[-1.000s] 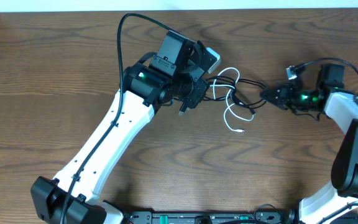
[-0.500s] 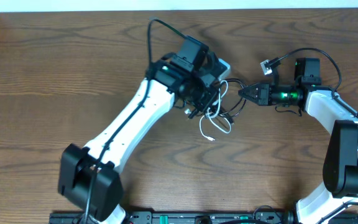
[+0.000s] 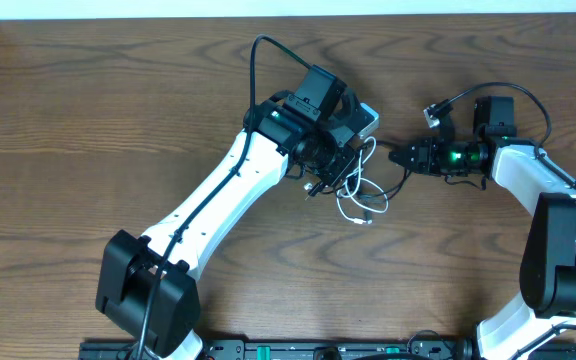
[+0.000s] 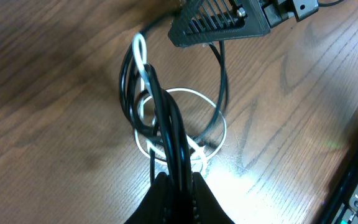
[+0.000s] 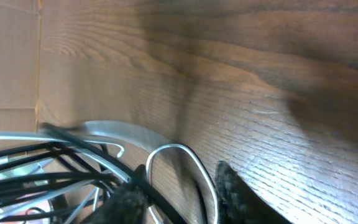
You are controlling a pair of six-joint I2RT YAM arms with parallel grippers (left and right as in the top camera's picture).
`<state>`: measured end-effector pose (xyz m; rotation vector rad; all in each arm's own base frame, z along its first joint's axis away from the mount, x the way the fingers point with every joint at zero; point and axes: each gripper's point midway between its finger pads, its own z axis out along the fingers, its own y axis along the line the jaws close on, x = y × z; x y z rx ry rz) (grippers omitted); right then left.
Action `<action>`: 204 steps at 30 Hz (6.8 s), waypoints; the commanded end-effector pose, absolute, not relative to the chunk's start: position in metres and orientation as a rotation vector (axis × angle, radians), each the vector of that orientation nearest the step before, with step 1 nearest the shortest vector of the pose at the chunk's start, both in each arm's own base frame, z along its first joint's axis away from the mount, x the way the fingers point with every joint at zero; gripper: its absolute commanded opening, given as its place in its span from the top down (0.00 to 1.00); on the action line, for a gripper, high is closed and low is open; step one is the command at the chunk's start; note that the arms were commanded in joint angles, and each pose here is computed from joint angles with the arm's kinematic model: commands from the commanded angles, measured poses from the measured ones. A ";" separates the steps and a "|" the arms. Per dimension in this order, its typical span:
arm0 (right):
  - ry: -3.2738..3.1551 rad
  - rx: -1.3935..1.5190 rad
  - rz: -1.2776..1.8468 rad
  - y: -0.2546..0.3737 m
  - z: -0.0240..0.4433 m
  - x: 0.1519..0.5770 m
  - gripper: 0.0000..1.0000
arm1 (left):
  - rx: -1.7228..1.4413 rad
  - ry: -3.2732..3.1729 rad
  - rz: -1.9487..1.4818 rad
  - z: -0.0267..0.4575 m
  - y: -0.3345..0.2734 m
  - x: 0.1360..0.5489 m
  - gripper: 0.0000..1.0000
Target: Untangle cables
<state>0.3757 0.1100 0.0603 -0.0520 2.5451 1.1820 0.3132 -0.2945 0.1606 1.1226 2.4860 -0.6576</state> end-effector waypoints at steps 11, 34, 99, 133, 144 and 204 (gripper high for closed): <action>2.482 -0.338 1.040 0.106 0.076 0.369 0.44 | 1.228 2.398 -0.659 0.170 -0.296 0.311 0.92; 2.525 -0.683 0.628 0.141 0.052 0.370 0.99 | 1.319 2.385 -0.814 0.173 -0.302 0.287 0.93; 2.740 0.170 0.350 0.082 0.039 0.379 0.99 | 0.379 2.847 -0.716 0.121 -0.208 0.371 0.43; 2.701 -0.005 0.591 0.116 0.050 0.378 0.99 | 0.080 2.968 -0.563 0.016 -0.276 0.380 0.71; 2.680 -0.117 0.570 0.119 0.051 0.379 0.99 | 0.184 2.870 -0.765 0.067 -0.282 0.385 0.93; 2.664 -0.118 0.530 0.115 0.052 0.384 0.75 | -0.066 2.388 -0.246 0.289 -0.106 0.366 0.92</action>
